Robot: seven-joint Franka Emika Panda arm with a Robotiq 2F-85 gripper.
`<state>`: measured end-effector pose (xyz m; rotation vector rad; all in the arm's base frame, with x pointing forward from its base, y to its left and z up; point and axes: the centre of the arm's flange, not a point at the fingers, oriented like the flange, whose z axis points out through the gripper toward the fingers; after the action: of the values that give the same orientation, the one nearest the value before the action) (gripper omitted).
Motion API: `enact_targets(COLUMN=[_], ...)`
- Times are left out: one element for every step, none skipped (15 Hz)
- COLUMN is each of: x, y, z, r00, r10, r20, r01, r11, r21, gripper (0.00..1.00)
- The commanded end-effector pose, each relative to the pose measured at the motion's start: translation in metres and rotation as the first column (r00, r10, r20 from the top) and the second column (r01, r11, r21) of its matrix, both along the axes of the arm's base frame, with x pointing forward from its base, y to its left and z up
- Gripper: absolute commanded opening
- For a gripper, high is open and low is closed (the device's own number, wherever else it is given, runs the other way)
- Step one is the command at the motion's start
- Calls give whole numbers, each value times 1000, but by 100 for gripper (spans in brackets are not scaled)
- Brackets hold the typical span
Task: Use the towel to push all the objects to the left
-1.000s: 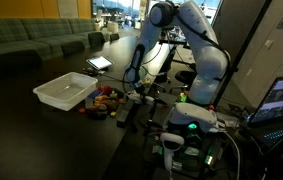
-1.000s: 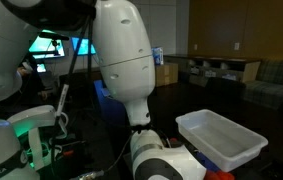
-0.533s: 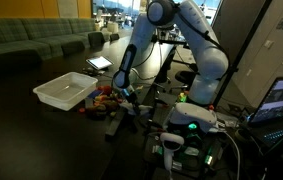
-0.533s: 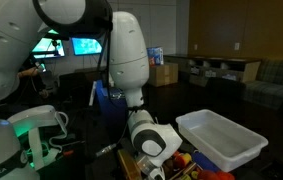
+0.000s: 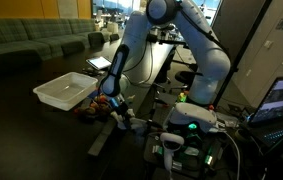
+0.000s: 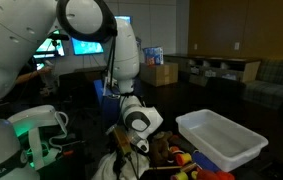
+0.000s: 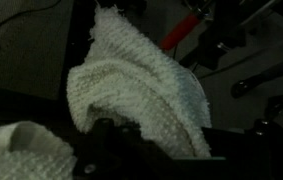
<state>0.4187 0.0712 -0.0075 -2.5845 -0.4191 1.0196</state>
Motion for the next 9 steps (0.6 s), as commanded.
enact_targets(x=[6, 6, 8, 7, 8, 6, 3, 4, 3], y=[68, 88, 107, 127, 144, 160, 171, 181, 184], z=[7, 10, 14, 15, 21, 26, 32, 38, 46], r00=[998, 997, 996, 994, 993, 991, 989, 987, 985], r10=[26, 34, 43, 51, 59, 72, 90, 100, 115], r20=[50, 66, 76, 97, 105, 116, 120, 129, 132], r01=[-28, -38, -49, -61, -71, -87, -108, -121, -139], r11=[999, 997, 996, 994, 991, 988, 982, 978, 972], r21=[43, 60, 76, 93, 110, 131, 155, 171, 191], gripper=[3, 3, 3, 3, 3, 3, 3, 3, 3])
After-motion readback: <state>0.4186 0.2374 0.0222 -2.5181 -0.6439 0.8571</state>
